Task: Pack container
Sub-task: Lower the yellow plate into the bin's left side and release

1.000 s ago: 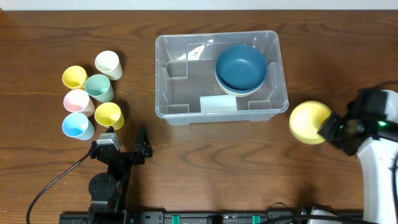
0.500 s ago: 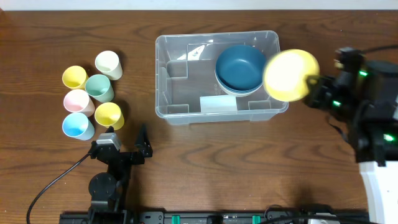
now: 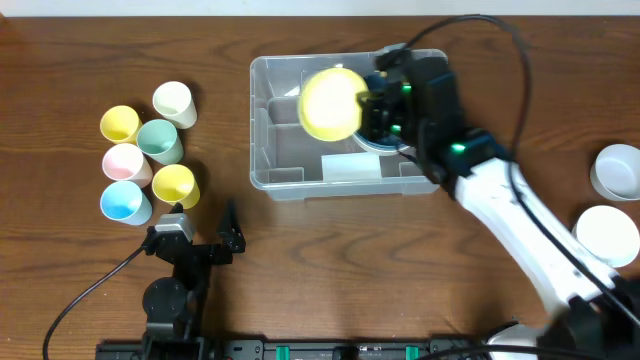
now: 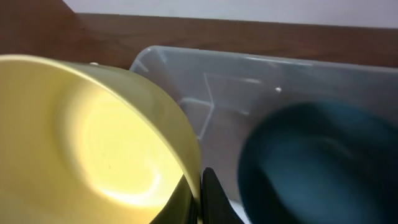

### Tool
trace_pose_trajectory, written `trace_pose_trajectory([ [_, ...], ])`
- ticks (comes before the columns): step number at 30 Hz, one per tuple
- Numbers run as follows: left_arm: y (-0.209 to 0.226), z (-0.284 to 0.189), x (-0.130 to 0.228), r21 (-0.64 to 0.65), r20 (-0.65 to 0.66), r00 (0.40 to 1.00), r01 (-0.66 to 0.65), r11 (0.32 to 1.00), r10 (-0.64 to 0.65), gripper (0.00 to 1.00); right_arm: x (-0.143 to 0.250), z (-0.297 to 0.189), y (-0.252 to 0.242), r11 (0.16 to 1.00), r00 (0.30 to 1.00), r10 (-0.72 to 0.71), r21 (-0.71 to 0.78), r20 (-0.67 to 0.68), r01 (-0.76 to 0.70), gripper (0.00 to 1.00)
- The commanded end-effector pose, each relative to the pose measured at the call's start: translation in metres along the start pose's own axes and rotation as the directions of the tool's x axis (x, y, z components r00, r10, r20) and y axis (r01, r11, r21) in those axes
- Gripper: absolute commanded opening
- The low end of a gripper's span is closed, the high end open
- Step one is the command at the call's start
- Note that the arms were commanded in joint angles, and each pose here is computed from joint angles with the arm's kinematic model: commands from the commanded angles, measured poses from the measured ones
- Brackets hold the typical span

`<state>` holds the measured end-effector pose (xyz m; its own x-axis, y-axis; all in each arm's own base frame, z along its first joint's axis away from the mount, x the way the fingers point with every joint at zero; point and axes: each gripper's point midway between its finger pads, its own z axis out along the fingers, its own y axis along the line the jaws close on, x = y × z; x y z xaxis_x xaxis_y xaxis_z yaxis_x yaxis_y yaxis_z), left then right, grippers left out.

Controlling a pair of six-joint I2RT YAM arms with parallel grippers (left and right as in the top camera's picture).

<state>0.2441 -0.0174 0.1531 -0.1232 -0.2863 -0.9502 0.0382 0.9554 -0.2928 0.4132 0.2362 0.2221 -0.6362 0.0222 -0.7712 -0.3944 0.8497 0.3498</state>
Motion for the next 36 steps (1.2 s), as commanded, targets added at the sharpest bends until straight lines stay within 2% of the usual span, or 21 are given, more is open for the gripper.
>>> trace_pose_trajectory([
  [1,0.005,0.001,0.015,-0.016,-0.043,0.999,-0.012,1.000,0.012,0.98,0.001,0.024,0.006,1.000,1.000,-0.003,-0.003,0.019,0.003,0.01],
  [9,0.005,0.001,0.015,-0.016,-0.043,0.999,-0.012,1.000,0.012,0.98,0.035,0.080,0.004,1.000,0.999,-0.015,-0.006,-0.028,0.015,0.01],
  [18,0.005,0.001,0.015,-0.016,-0.043,0.999,-0.012,1.000,0.012,0.98,0.052,0.106,-0.005,1.000,0.999,-0.020,0.011,-0.040,0.021,0.01],
  [24,0.005,0.001,0.015,-0.016,-0.043,0.999,-0.012,1.000,0.012,0.98,0.044,0.109,-0.006,1.000,1.000,-0.011,0.023,-0.008,0.011,0.02],
  [29,0.005,0.001,0.015,-0.016,-0.043,0.999,-0.012,1.000,0.012,0.98,0.044,0.096,-0.004,0.997,0.987,0.026,0.081,-0.161,-0.013,0.02],
  [32,0.006,0.001,0.015,-0.016,-0.043,0.999,-0.012,1.000,0.012,0.98,0.026,0.079,0.004,0.995,0.976,0.013,0.096,-0.216,0.008,0.01],
  [36,0.005,0.001,0.015,-0.016,-0.043,0.999,-0.012,1.000,0.012,0.98,-0.014,0.052,0.021,0.995,0.976,-0.031,0.087,-0.216,0.051,0.02],
])
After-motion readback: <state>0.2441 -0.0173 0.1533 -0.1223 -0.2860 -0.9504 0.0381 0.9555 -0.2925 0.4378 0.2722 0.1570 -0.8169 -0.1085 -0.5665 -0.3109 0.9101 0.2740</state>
